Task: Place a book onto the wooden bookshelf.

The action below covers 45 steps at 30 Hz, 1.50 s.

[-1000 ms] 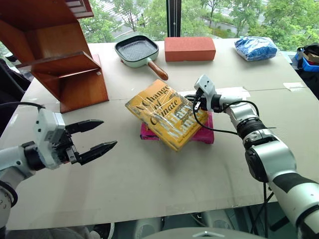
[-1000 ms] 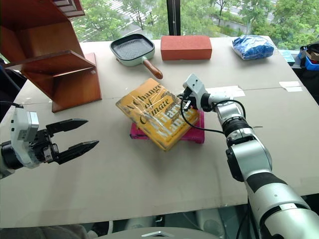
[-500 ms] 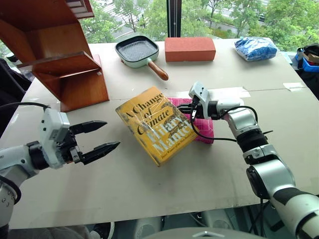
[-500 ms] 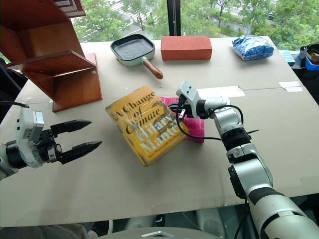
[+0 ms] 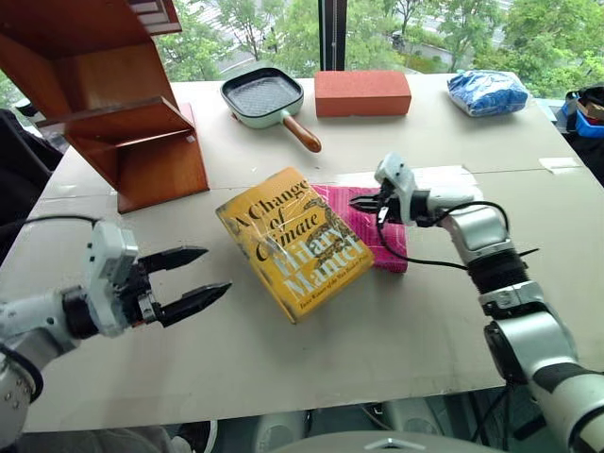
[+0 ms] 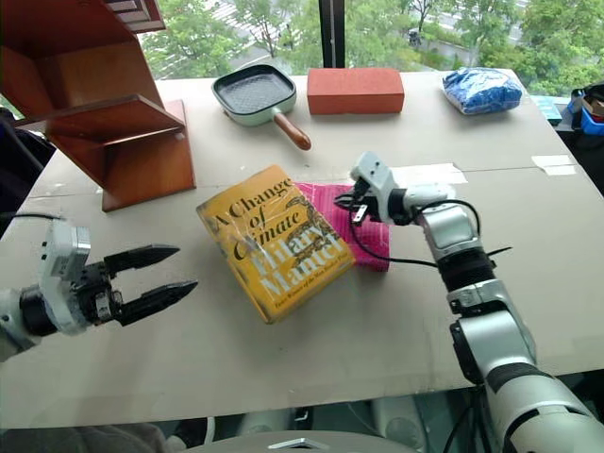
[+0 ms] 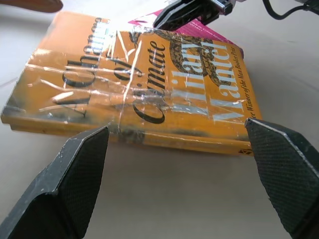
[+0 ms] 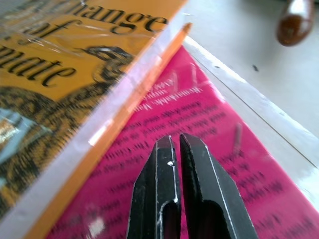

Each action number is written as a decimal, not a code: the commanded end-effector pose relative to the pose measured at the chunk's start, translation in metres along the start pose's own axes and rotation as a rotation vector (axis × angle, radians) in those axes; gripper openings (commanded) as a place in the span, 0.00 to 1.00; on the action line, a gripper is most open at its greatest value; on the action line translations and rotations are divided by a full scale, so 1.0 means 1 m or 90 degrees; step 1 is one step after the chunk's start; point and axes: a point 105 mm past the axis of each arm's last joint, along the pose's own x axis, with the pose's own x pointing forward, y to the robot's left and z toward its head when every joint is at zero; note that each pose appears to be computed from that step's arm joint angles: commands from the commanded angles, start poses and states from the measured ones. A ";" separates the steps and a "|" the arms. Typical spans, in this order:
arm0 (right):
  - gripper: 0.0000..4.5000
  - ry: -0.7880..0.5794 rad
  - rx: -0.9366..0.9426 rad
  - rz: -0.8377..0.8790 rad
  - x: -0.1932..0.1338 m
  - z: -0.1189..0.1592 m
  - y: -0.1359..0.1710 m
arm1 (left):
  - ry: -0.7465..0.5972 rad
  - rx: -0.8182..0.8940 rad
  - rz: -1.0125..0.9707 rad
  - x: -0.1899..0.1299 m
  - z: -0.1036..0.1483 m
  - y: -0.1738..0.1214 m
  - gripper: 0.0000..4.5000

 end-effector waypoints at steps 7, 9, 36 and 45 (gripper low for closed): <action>0.06 -0.123 0.034 -0.031 -0.090 0.028 0.024 | -0.017 -0.384 0.044 0.042 -0.068 -0.032 1.00; 0.19 -0.104 0.048 0.002 -0.111 0.024 0.044 | -0.057 -0.477 0.048 0.052 -0.071 -0.034 1.00; 1.00 -0.151 0.010 0.055 -0.158 0.036 0.132 | -0.124 -0.767 -0.118 0.120 -0.054 -0.028 0.42; 1.00 -0.152 0.003 0.054 -0.157 0.036 0.124 | -0.204 -0.671 -0.134 0.116 -0.009 -0.038 0.03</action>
